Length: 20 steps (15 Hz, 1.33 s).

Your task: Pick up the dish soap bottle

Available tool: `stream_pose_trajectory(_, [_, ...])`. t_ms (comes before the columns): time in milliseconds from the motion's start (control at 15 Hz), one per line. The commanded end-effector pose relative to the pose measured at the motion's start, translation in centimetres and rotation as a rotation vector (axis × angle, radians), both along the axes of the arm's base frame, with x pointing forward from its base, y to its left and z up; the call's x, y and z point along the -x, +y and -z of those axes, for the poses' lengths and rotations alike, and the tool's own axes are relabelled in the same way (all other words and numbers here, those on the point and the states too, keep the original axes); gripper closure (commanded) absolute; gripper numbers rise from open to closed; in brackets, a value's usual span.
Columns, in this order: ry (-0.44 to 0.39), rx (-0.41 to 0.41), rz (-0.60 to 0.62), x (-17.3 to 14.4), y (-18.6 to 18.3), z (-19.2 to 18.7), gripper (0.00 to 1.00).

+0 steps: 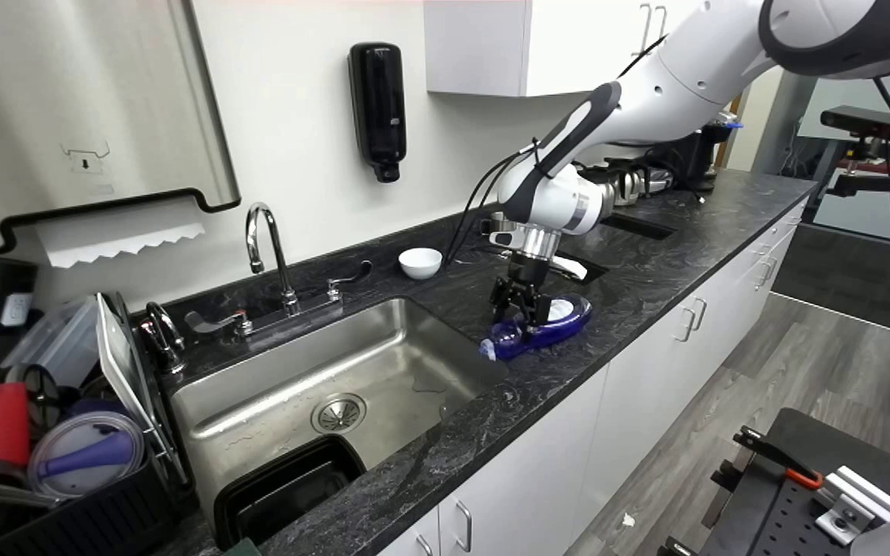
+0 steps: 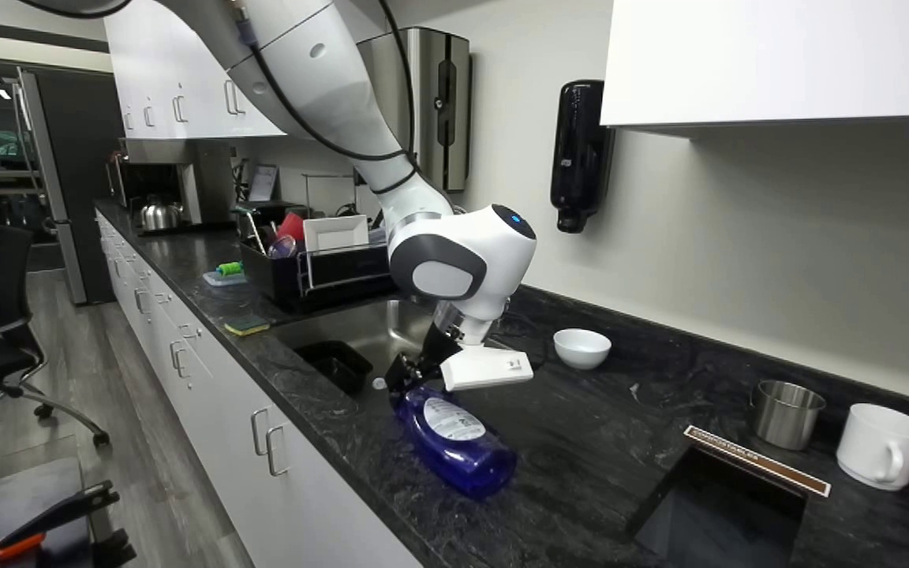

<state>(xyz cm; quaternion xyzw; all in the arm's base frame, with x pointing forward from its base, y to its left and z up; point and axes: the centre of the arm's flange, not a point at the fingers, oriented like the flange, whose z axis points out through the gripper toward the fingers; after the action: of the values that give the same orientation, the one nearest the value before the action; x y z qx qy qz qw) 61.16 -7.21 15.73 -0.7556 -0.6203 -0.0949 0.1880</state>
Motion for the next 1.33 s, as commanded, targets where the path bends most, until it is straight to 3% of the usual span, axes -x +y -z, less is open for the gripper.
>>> stream_pose_trajectory(0, [0.008,0.071,-0.011,0.0,1.1,-1.2,0.0])
stream_pose_trajectory(533, [0.026,0.172,-0.025,0.7,2.3,-1.6,0.0])
stream_pose_trajectory(867, [-0.038,0.237,0.008,1.4,2.6,-1.7,0.0])
stream_pose_trajectory(1267, [-0.052,0.283,0.02,2.1,3.8,-1.5,0.0])
